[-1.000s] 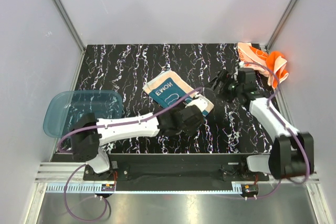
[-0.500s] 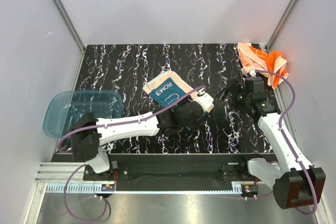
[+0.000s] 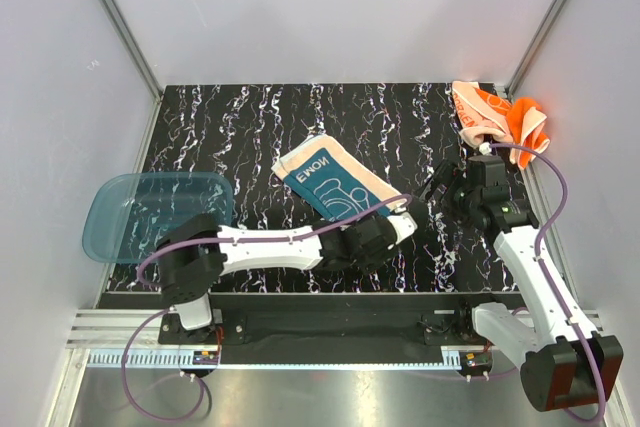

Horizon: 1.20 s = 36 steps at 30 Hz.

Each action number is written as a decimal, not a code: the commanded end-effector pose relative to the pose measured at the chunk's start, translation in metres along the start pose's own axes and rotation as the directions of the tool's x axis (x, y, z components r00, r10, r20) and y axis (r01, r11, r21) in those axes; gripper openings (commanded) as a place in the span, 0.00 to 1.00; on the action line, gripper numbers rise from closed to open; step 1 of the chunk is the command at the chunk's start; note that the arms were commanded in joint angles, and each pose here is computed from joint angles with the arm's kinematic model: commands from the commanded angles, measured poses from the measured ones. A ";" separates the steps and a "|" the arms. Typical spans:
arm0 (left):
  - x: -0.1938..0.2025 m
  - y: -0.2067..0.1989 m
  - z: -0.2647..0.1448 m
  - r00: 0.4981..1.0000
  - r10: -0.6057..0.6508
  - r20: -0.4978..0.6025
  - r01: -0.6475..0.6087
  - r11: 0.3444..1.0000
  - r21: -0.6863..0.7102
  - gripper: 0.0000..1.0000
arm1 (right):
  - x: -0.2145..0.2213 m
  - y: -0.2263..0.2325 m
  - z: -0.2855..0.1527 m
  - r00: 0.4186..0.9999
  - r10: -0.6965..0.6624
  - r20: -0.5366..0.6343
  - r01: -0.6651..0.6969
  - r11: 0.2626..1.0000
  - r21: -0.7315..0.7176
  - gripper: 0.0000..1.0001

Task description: Roll the towels

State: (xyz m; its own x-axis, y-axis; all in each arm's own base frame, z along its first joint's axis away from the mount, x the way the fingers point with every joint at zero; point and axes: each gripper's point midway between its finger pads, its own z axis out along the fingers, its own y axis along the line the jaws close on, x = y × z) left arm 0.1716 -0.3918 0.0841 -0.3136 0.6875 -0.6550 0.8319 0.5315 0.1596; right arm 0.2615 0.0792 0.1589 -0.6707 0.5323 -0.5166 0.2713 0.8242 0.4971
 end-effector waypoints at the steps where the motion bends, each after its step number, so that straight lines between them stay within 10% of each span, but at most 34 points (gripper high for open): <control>1: -0.010 -0.009 0.014 0.999 0.011 0.033 -0.012 0.999 0.037 0.63 | 0.004 -0.004 -0.003 1.000 0.013 0.000 -0.013 1.000 0.010 1.00; 36: -0.005 0.022 0.047 0.993 0.076 -0.089 -0.084 0.992 -0.090 0.61 | 0.015 -0.009 0.016 0.999 0.025 -0.042 -0.024 1.000 0.011 1.00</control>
State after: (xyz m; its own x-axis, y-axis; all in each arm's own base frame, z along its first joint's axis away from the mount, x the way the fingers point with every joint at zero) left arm 0.1957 -0.3986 0.0560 -0.2866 0.7814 -0.5543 0.8236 0.4965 0.2742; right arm 0.2556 0.0807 0.1316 -0.7032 0.5418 -0.4604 0.3133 0.8174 0.4834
